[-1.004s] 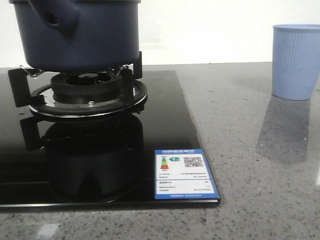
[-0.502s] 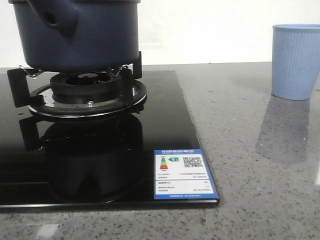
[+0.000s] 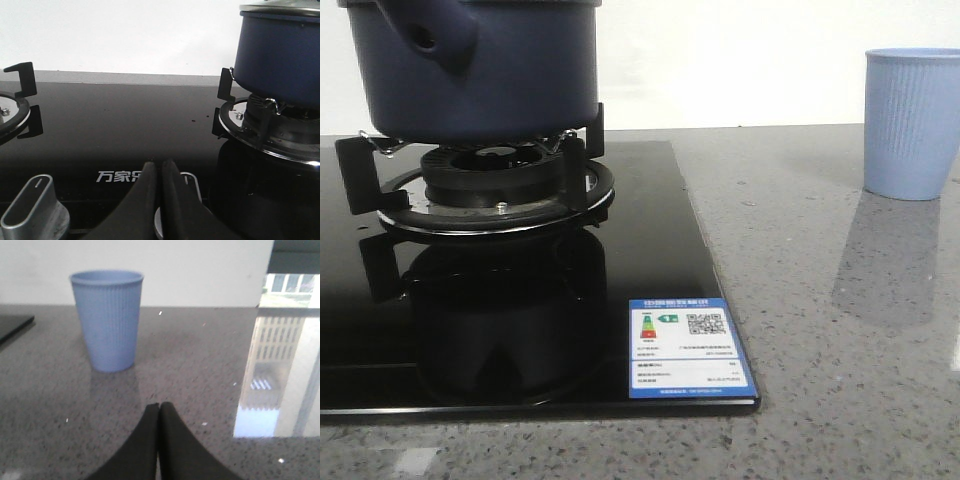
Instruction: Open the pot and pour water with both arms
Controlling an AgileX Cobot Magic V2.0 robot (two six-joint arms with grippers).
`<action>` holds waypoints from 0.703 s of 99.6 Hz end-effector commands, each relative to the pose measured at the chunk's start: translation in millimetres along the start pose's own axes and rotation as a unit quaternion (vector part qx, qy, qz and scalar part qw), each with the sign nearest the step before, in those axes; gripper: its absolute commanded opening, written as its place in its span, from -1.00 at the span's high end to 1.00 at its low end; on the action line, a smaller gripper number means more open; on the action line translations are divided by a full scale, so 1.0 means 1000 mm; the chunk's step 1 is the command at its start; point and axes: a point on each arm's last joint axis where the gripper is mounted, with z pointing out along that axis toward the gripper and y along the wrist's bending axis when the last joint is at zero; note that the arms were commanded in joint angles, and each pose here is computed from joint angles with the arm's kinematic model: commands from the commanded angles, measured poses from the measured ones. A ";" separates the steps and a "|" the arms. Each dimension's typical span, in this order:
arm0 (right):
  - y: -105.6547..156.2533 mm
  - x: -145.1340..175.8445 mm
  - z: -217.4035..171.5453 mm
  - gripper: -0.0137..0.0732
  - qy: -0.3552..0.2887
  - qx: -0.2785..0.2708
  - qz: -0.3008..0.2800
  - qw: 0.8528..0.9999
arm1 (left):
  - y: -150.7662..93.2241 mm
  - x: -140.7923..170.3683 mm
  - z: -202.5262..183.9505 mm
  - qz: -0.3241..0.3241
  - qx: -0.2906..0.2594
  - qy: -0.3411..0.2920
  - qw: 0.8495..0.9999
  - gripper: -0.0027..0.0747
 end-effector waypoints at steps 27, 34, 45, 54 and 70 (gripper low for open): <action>-0.003 0.006 -0.003 0.84 -0.011 0.027 0.006 1.000 | 0.001 0.004 0.000 -0.011 -0.005 -0.032 0.999 0.98; -0.003 0.007 -0.003 0.84 -0.006 0.028 -0.001 1.000 | 0.001 0.004 0.000 -0.011 -0.005 -0.032 0.999 0.98; -0.003 0.007 -0.003 0.84 -0.006 0.028 -0.002 1.000 | 0.001 0.004 0.000 -0.011 -0.005 -0.032 0.999 0.98; -0.003 0.007 -0.003 0.84 -0.006 0.028 -0.002 1.000 | 0.001 0.004 0.000 -0.011 -0.005 -0.032 0.999 0.98; -0.003 0.007 -0.003 0.84 -0.006 0.028 -0.002 1.000 | 0.001 0.004 0.000 -0.011 -0.005 -0.032 0.999 0.98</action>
